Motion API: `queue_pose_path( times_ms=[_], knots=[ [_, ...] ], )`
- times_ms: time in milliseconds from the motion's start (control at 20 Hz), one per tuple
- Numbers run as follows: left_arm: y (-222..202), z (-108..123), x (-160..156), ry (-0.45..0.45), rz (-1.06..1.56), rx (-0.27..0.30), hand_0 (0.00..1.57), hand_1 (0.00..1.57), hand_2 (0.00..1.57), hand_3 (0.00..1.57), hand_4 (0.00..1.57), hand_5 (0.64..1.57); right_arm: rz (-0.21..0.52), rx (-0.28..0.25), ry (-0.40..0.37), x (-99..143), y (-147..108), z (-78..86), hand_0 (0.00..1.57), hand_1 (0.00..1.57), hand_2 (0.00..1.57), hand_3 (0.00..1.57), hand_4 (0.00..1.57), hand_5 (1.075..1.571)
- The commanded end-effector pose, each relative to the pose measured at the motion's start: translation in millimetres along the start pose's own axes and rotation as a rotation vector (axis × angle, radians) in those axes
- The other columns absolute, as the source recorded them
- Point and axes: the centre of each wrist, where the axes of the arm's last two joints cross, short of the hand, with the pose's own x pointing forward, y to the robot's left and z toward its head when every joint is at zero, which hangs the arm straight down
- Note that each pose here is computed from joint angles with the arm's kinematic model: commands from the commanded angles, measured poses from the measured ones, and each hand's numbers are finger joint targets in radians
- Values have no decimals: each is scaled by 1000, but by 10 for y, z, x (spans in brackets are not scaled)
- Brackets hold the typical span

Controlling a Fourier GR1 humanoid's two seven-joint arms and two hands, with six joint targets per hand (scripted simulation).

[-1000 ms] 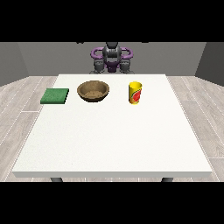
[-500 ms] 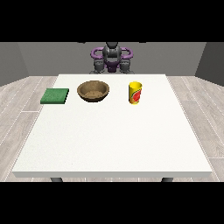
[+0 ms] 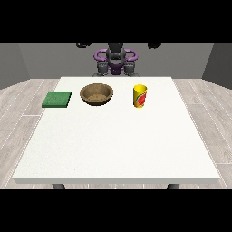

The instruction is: Pick the cup and pour the ball into the bowl, then pick the bowl and place it on the pad

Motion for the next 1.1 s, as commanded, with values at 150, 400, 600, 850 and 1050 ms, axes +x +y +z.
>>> queue_pose_path(
  times_ms=[150,400,600,850,1050],
  knots=[
    [291,-343,15,-166,-159,77,0,0,0,0,0,1447,-20,106,-167,315,-116,-80,0,0,0,0,0,1567],
    [601,108,-677,-140,-153,96,0,0,0,0,0,1426,-6,62,-202,389,-289,6,0,0,0,0,0,1569],
    [556,68,-929,-129,-145,116,0,0,0,0,0,1399,-11,54,-217,488,-504,-106,0,0,0,0,0,1567],
    [813,226,-1245,-65,-155,103,0,0,0,0,0,1409,0,27,-180,513,-620,-39,0,0,0,0,0,1569],
    [667,388,-1569,-48,-142,125,0,0,0,0,0,1444,0,29,-180,474,-736,37,0,0,0,0,0,1568]
  ],
)
